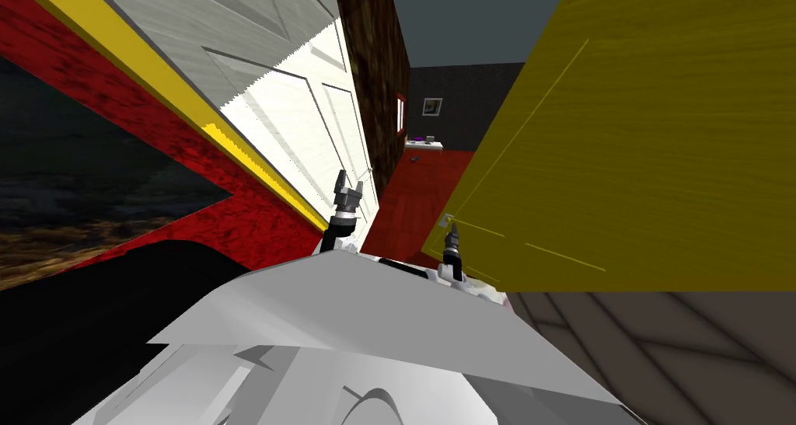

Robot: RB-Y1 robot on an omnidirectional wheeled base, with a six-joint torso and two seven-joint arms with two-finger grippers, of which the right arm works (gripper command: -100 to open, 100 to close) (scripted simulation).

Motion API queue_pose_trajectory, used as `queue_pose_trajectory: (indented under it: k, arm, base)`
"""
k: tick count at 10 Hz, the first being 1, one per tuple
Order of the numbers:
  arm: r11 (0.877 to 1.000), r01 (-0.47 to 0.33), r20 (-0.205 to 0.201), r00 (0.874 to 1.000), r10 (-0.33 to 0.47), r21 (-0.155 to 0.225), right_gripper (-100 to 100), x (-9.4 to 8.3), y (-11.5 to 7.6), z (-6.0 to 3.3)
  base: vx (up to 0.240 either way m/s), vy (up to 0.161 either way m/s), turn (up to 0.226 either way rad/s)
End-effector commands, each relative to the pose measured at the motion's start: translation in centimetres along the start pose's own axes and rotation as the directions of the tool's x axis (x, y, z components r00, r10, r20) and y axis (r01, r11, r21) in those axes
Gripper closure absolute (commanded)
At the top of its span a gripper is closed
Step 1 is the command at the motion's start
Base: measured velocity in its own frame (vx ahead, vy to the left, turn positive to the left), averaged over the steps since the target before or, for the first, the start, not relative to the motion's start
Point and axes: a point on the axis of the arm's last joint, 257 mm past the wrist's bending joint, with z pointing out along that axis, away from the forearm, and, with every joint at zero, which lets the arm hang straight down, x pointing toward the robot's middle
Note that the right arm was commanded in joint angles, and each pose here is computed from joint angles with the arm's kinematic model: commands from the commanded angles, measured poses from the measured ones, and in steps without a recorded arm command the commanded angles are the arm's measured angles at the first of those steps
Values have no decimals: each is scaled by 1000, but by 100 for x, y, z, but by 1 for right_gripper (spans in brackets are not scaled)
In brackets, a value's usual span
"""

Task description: Push the door open

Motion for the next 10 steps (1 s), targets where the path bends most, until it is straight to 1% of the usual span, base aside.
queue_pose_trajectory:
  k: [1,4,5,6,7,10]
  arm:
    - [1000,-2,4,1000,2,-2,-100,-12,-1,-11]
    - [1000,-18,10,1000,18,-1,-100,42,-11,-33]
    - [1000,-28,11,1000,28,-1,-100,86,-17,-45]
    - [1000,-23,10,1000,23,0,-100,59,-17,-47]
    - [1000,-23,10,1000,23,0,100,59,-17,-47]
    - [1000,-23,10,1000,23,0,100,59,-17,-47]
  base:
    - [221,-32,38]
    - [199,-2,23]
    - [192,-34,17]
    - [70,-15,-1]
    - [-15,6,3]
    - [-17,3,2]
